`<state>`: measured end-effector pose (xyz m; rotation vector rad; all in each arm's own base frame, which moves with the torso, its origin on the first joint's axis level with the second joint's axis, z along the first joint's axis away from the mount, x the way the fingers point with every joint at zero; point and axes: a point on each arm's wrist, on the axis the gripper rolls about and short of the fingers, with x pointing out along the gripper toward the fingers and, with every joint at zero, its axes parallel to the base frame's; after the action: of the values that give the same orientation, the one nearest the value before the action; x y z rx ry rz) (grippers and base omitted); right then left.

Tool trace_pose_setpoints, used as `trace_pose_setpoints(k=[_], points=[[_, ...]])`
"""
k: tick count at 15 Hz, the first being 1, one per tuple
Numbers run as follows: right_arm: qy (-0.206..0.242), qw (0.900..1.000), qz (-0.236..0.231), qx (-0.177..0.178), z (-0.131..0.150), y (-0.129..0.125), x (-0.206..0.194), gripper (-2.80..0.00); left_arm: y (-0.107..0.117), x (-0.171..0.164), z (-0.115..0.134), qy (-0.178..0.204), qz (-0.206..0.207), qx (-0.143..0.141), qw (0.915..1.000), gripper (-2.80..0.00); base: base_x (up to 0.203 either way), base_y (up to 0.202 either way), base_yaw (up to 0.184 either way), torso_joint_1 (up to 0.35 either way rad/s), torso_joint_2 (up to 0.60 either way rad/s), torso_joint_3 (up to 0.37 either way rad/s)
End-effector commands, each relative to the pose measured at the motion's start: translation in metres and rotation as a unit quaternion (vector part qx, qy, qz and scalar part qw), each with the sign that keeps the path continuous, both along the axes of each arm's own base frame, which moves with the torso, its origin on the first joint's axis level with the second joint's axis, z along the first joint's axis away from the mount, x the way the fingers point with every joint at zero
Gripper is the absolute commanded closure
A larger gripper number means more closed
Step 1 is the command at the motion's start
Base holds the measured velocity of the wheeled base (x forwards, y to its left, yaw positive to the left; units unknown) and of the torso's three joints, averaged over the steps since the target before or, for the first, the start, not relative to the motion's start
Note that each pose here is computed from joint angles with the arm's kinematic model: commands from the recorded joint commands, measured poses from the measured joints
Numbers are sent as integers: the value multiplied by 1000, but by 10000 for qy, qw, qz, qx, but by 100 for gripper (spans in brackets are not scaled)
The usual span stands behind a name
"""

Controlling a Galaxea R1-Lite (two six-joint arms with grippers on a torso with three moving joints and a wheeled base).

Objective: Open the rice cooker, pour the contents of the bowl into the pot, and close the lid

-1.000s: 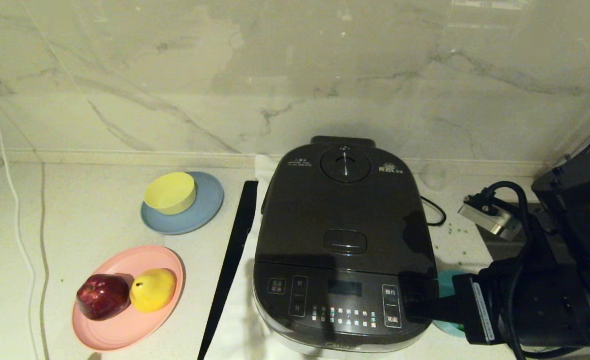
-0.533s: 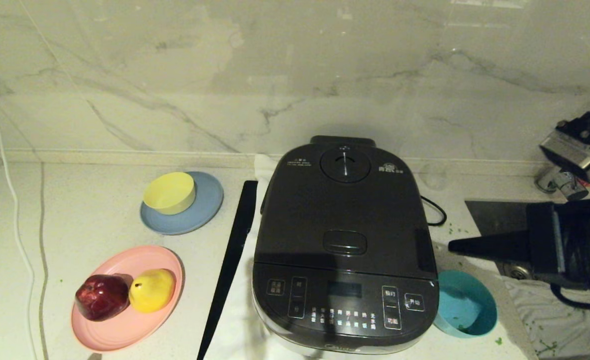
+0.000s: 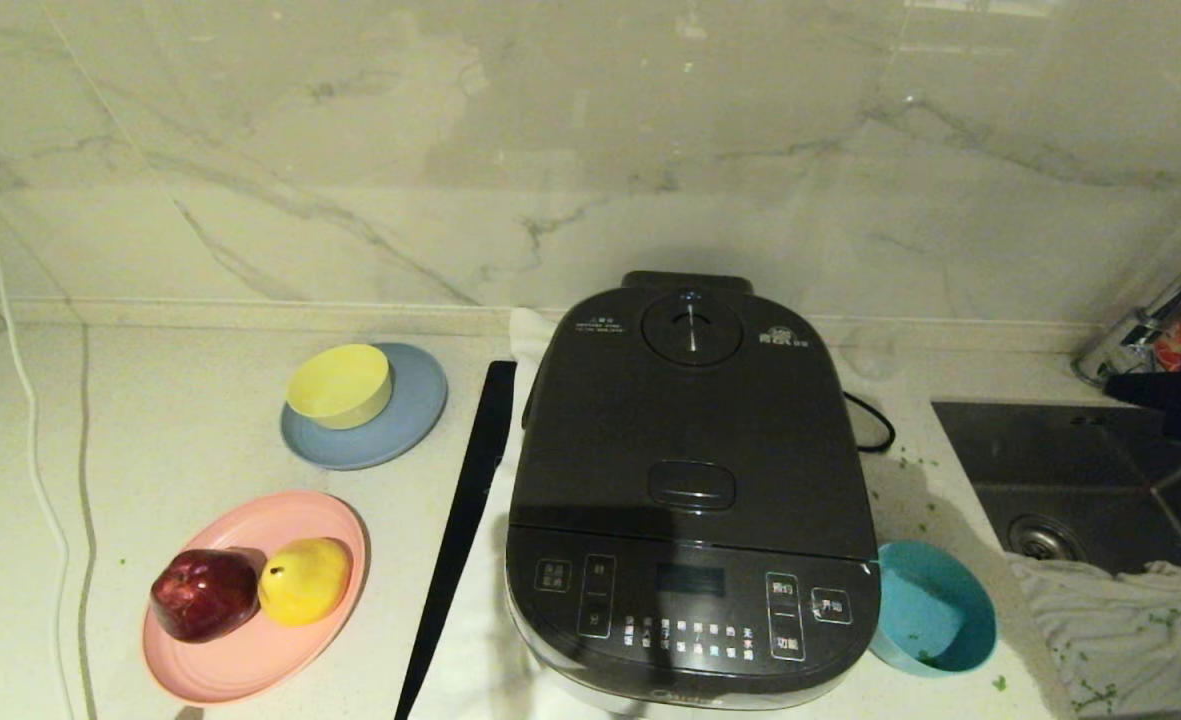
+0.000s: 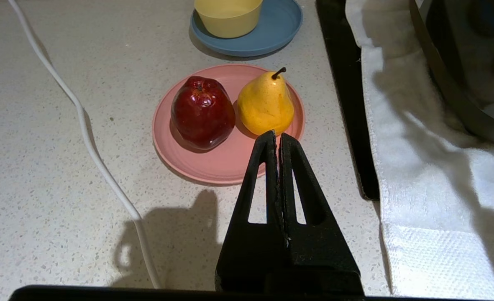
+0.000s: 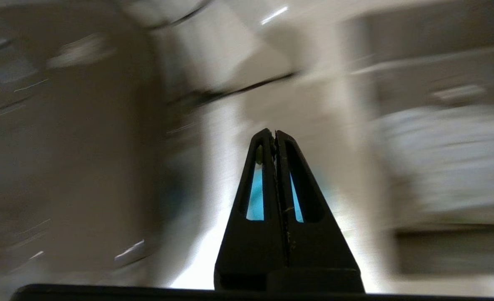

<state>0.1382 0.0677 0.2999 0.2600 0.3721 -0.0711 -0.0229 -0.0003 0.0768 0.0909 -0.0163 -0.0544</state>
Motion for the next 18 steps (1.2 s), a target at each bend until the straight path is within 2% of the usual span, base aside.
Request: trace_pose_setpoints(k=[1,4,6,8,10,12,13,15,18], points=[[-438,9975,-474,-286,4,-23,-34,0,0,1,-2,32,-1,5,10000,0,0,0,0,0,0,0],[-777,9933,-596,-613,-5,-49,-77,0,0,0,-2,30,-1,6,10000,0,0,0,0,0,0,0],[-931,9849,-1188,-845,-12,-67,-100,0,0,0,-2,31,-1,-1,10000,0,0,0,0,0,0,0],[-1139,9716,-1796,-1041,-17,-79,-126,0,0,0,-2,31,-1,6,10000,0,0,0,0,0,0,0],[-1333,9521,-2479,-1195,-24,-85,-154,0,0,0,-2,30,-1,6,10000,0,0,0,0,0,0,0],[-1458,9372,-2820,-1447,-40,-85,-179,0,0,0,-2,31,-1,-1,10000,0,0,0,0,0,0,0],[-1484,9327,-2892,-1561,-53,-84,-189,0,0,0,-2,31,-1,2,10000,0,0,0,0,0,0,0],[-1506,9306,-2838,-1753,-83,-82,-202,0,0,0,-2,31,-1,3,10000,0,0,0,0,0,0,0],[-1786,9370,-2461,-1721,-128,-79,-211,0,0,0,-2,31,6,-1,10000,0,0,0,0,0,0,0]])
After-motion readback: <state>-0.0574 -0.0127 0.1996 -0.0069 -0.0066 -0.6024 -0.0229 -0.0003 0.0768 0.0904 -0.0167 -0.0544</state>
